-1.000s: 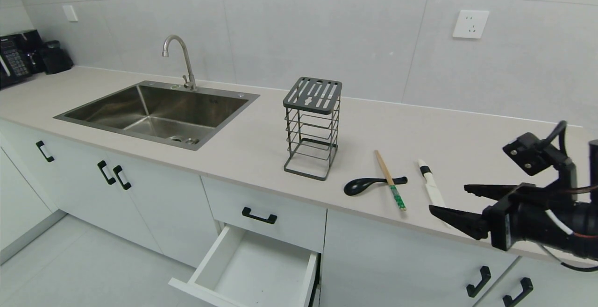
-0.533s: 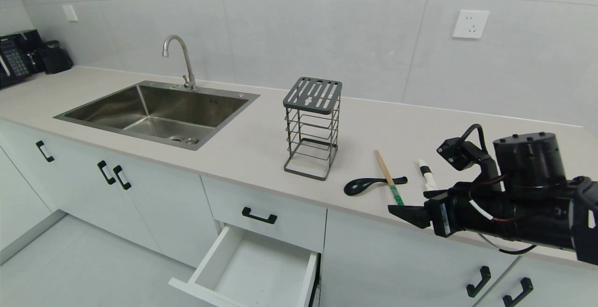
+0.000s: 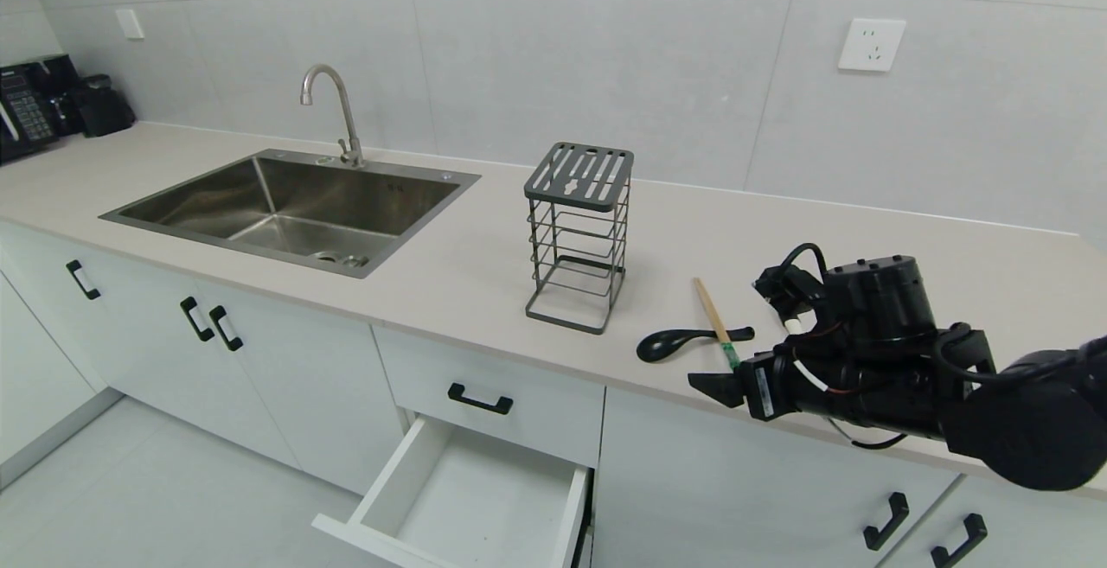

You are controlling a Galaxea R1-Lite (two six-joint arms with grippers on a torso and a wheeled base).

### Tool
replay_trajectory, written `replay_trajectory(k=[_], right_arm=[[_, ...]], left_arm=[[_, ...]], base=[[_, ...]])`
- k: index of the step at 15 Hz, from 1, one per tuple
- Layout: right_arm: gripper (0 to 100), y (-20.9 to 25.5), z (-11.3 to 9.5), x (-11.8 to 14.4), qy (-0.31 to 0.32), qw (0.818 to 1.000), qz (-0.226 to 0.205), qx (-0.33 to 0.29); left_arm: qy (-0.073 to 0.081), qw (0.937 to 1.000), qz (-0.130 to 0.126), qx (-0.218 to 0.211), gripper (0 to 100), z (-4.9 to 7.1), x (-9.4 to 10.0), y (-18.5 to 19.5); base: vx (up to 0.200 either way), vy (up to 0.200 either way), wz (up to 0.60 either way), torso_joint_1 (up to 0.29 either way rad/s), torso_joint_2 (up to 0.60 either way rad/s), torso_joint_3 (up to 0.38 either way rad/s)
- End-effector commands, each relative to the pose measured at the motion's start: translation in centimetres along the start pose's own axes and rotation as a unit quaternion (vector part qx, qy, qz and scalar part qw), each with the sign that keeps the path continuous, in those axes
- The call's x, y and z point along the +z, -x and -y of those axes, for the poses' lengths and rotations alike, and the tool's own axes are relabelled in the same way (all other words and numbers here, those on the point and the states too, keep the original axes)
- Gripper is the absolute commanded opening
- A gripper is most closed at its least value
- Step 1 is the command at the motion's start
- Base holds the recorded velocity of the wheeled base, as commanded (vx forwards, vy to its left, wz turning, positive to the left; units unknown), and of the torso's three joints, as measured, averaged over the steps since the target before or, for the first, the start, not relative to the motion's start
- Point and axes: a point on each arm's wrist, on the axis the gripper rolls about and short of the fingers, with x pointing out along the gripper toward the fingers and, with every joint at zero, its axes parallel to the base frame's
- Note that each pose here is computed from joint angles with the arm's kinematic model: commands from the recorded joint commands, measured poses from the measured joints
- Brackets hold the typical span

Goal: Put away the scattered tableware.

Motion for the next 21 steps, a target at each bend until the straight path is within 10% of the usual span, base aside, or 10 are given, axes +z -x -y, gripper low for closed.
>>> replay_trajectory(k=[1, 13, 14, 21], right_arm=[[100, -1.2, 0.1, -0.2, -0.003, 1.0, -0.012, -0.002], [100, -5.0, 2.1, 0.1, -0.021, 0.998, -0.017, -0.054], [0, -5.2, 2.2, 0.3, -0.021, 0.998, -0.015, -0.056], [0, -5.0, 4.4, 1.4, -0.037, 0.995, 0.013, -0.093]], left_arm=[[0.0, 1.0, -0.001, -0.001, 100, 0.0, 0.0, 0.0], [-0.005, 1.0, -0.001, -0.003, 100, 0.0, 0.0, 0.0], [-0.005, 1.0, -0.001, -0.003, 100, 0.0, 0.0, 0.0], [-0.004, 1.0, -0.002, -0.003, 100, 0.0, 0.0, 0.0]], base=[[0.0, 0.0, 0.0, 0.0, 0.0, 0.0], [0.0, 0.0, 0.0, 0.0, 0.0, 0.0], [0.0, 0.0, 0.0, 0.0, 0.0, 0.0], [0.0, 0.0, 0.0, 0.0, 0.0, 0.0]])
